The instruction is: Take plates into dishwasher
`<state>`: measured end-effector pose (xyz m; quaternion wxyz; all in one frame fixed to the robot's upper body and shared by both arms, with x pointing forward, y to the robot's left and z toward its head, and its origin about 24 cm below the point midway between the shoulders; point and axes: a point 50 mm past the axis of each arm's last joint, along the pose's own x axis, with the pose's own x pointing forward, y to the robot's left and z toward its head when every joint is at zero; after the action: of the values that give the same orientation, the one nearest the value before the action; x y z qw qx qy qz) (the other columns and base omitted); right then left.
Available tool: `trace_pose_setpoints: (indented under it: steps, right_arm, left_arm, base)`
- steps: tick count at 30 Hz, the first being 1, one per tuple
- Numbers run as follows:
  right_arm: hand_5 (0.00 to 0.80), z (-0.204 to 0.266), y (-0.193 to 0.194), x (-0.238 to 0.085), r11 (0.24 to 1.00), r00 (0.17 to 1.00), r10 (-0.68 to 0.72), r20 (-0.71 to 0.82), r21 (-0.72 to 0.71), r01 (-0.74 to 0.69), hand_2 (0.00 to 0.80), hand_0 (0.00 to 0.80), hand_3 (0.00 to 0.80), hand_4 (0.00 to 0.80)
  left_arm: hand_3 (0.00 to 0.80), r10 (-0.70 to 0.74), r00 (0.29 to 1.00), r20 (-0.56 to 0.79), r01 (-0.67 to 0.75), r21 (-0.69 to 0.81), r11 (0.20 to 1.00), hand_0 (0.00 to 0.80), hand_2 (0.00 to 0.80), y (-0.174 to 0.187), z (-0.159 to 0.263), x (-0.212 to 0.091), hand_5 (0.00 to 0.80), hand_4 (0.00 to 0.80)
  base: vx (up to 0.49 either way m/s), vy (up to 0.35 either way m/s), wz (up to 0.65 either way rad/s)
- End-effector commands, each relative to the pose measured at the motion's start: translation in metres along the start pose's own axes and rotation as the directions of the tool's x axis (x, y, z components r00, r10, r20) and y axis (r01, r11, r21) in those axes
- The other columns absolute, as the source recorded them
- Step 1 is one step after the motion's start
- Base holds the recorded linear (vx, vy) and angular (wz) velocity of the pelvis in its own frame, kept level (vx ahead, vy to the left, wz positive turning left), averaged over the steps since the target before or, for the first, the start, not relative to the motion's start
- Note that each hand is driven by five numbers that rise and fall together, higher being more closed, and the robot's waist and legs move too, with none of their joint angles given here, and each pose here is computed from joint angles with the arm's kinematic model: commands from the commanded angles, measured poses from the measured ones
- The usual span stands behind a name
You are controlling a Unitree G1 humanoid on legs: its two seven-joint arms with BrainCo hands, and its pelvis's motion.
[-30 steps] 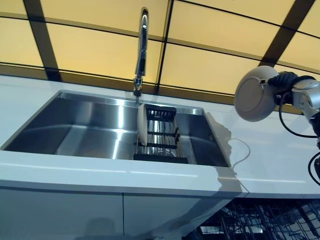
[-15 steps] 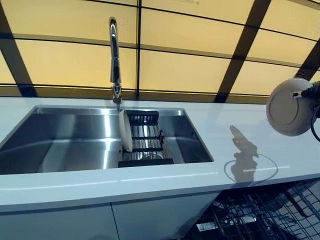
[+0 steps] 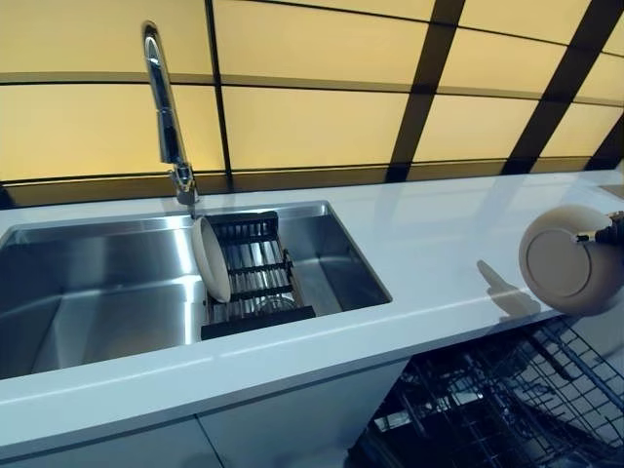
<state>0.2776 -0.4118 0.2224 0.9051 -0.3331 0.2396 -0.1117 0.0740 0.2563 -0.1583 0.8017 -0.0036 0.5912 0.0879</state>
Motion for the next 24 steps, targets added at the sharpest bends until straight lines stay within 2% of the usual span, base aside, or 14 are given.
trace_pose_setpoints:
  steps: [1,6,12,24]
  right_arm:
    - [0.8,0.018,-0.021,-0.014,0.996,0.992,-0.076,0.104,-0.032,0.079,0.8,0.8,0.8,0.8]
    - [0.8,-0.008,-0.003,-0.013,0.998,0.999,0.01,0.049,-0.066,-0.007,0.8,0.8,0.8,0.8]
    - [0.8,-0.031,0.016,-0.015,0.995,0.995,0.098,0.033,-0.04,-0.096,0.8,0.8,0.8,0.8]
    - [0.8,-0.051,0.058,-0.018,0.978,0.978,0.207,0.035,-0.049,-0.205,0.8,0.8,0.8,0.8]
  left_arm:
    - [0.0,0.031,0.999,0.041,-0.032,0.03,0.999,0.0,0.0,0.015,0.015,-0.001,0.0,0.0]
    - [0.0,0.032,0.998,0.047,-0.034,0.039,0.999,0.0,0.0,0.016,0.017,-0.001,0.0,0.0]
    - [0.0,0.023,0.999,0.048,-0.025,0.047,0.999,0.0,0.0,0.015,0.017,-0.001,0.0,0.0]
    - [0.0,0.029,0.999,0.044,-0.03,0.041,0.999,0.0,0.0,0.015,0.014,-0.001,0.0,0.0]
  base:
    - [-0.014,-0.027,-0.15]
    - [-0.006,-0.02,-0.13]
    - [-0.008,-0.023,-0.11]
    - [-0.008,-0.021,-0.1]
